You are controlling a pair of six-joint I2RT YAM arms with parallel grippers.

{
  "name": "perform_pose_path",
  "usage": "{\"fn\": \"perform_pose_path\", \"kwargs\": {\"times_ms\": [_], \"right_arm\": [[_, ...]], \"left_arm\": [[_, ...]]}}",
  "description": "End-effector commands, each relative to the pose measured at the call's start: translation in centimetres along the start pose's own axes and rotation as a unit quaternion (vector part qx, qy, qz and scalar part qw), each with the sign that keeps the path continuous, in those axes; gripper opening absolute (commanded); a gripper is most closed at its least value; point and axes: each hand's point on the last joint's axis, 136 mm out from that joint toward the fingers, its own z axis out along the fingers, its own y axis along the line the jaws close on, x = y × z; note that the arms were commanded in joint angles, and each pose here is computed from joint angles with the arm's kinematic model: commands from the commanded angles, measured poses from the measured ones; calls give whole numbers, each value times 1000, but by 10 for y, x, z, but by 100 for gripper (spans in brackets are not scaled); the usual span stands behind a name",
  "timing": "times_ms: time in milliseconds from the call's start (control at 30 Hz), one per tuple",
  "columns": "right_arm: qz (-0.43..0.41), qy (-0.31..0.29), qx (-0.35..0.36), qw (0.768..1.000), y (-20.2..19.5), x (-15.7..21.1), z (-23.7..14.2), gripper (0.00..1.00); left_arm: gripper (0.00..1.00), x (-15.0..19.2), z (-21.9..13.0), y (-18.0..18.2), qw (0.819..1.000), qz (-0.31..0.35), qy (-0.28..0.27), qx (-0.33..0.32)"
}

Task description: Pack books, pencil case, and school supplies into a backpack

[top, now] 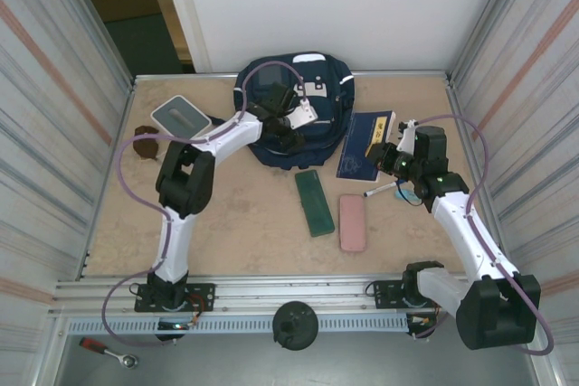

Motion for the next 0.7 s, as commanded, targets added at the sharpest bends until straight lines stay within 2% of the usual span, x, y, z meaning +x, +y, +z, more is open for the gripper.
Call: {"fn": "perform_pose_path", "kwargs": {"times_ms": [0,100,233,500,667], "right_arm": [[-10,-30,-14,999,14,-15,-10,0],[-3,-30,-11,999,10,-12,-8,0],[2,-27,-8,1000,9,-10,-7,0],[-4,-12,10,1000,6,-11,-4,0],[17,13,-15,1000,13,-7,5,0]], "left_arm": [[75,7,4,-3,999,17,12,29],[75,7,11,0,999,17,10,32],[67,5,20,9,1000,5,8,29],[32,-3,14,13,999,-38,-26,25],[10,-23,-13,28,996,-56,-67,0]]}}
